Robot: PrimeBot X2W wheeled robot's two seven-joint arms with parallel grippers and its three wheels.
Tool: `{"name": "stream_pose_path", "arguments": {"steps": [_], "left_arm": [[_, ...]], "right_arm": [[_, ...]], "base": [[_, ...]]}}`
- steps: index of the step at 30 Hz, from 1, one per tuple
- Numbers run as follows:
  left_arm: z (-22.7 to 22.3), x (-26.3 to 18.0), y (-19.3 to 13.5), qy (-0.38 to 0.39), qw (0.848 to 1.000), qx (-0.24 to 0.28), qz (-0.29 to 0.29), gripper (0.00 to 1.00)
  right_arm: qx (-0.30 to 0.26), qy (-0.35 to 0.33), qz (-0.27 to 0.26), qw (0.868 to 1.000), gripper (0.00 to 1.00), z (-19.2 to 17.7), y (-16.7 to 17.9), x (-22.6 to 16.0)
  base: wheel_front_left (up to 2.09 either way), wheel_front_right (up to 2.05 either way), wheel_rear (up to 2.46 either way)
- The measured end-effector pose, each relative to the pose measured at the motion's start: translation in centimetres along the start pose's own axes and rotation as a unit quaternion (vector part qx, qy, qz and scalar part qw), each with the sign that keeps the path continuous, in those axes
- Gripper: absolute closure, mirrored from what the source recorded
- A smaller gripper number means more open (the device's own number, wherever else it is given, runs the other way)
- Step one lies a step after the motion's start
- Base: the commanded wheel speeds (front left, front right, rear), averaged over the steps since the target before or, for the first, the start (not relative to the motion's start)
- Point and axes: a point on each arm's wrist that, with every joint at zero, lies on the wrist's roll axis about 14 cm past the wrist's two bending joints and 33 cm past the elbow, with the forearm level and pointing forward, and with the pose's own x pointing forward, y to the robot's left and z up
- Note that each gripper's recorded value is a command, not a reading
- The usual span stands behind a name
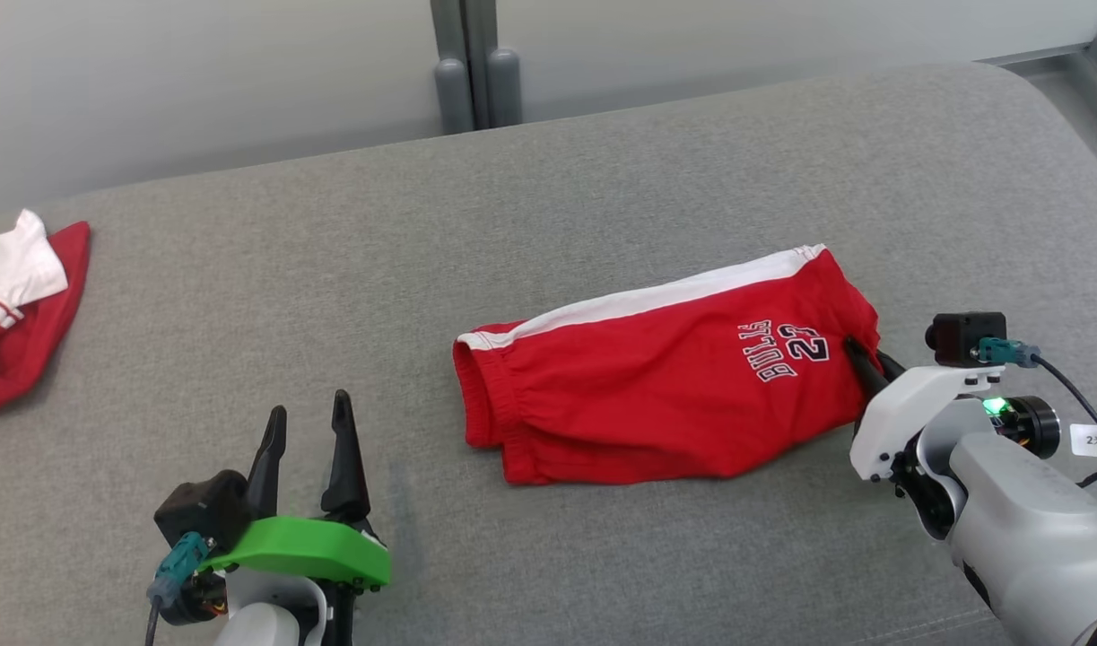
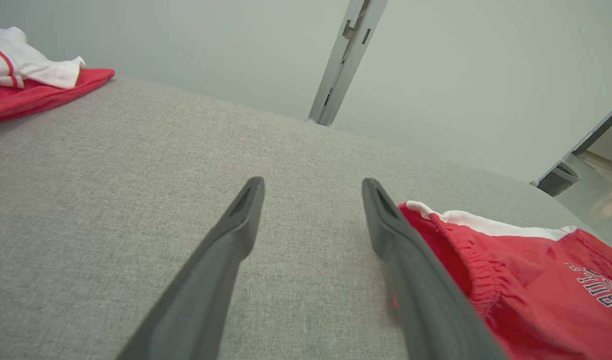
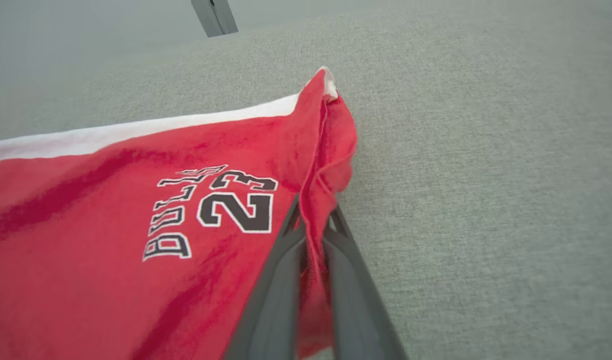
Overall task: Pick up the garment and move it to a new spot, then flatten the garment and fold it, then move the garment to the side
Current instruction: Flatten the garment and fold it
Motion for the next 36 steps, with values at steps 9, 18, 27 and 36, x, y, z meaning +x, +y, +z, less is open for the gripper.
{"name": "stream_pose_path", "arguments": {"steps": [9, 18, 27, 36], "left_arm": [[0.2, -0.2, -0.4, -0.002, 1.0, 0.004, -0.007, 0.0], [0.9, -1.6, 1.3, -0.012, 1.0, 0.0, 0.021, 0.0], [1.8, -2.9, 2.4, -0.027, 0.999, -0.005, 0.041, 0.0], [2.1, -3.7, 2.9, -0.032, 0.998, -0.005, 0.05, 0.0]], "right_arm": [[-0.006, -0.027, 0.005, 1.0, 1.0, 1.2, 0.4, -0.4], [-0.052, -0.07, 0.126, 0.988, 1.0, 4.3, 10.6, 1.9], [-0.11, -0.046, 0.277, 0.954, 1.0, 2.4, 22.5, -0.1], [-0.159, 0.021, 0.314, 0.936, 1.0, -2.2, 24.6, -1.8]], "base": [[0.0, 0.0, 0.0], [0.0, 0.0, 0.0], [0.0, 0.0, 0.0], [0.0, 0.0, 0.0]]}}
